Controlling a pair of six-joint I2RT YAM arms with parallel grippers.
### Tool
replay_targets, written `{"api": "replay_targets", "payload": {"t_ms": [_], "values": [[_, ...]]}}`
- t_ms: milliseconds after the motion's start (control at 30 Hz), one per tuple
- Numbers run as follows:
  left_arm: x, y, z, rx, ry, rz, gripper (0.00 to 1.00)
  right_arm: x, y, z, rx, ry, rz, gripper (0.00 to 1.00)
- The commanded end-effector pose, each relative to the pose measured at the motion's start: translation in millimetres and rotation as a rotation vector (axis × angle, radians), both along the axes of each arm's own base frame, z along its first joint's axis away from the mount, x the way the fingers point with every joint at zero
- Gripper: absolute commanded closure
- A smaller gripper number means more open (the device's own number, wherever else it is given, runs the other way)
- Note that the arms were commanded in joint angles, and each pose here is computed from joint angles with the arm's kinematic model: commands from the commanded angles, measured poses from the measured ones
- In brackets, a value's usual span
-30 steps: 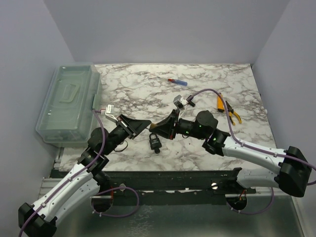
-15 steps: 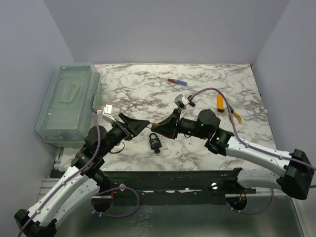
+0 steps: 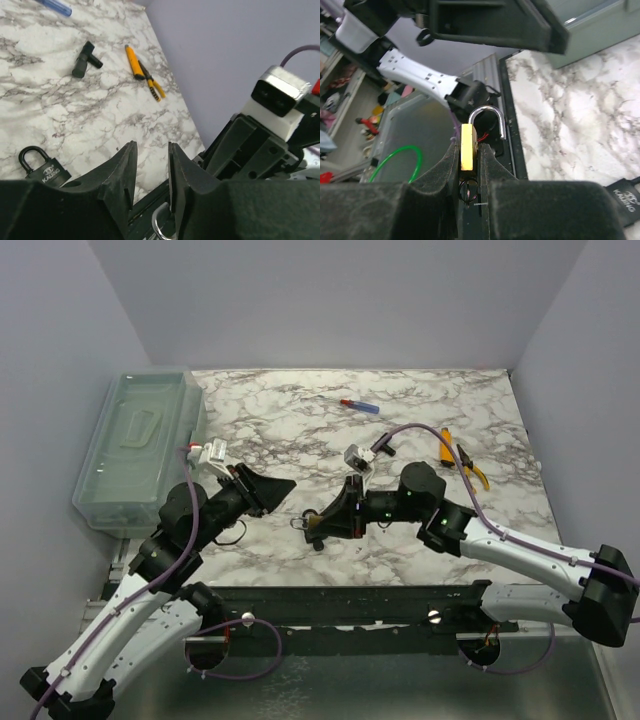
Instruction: Unlock with the key
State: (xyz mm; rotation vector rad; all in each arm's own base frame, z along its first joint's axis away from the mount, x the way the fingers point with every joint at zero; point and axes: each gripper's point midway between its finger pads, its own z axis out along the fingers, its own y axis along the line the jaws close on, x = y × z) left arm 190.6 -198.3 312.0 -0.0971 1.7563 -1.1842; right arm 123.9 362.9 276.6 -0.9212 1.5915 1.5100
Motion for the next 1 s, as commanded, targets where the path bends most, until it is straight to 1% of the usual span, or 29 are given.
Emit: {"api": "replay_targets", "payload": {"t_ms": [0, 100, 233, 633, 967], "values": [[-14, -13, -7, 0.071, -0.024, -0.134, 0.67, -25, 2, 34, 0.079, -0.009, 0.158, 1.0], [-21, -19, -10, 0.076, -0.03, -0.187, 0.75, -27, 3, 39, 0.097, -0.016, 0.176, 1.0], [-27, -26, -20, 0.084, -0.012, -0.247, 0.81, -24, 6, 43, 0.119, -0.025, 0.171, 1.0], [-46, -32, -27, 0.049, 0.005, -0.345, 0.82, -12, 13, 50, 0.141, -0.047, 0.122, 1.0], [-59, -27, -26, -0.005, 0.021, -0.356, 0.82, -8, 15, 54, 0.153, -0.064, 0.104, 1.0]]}}
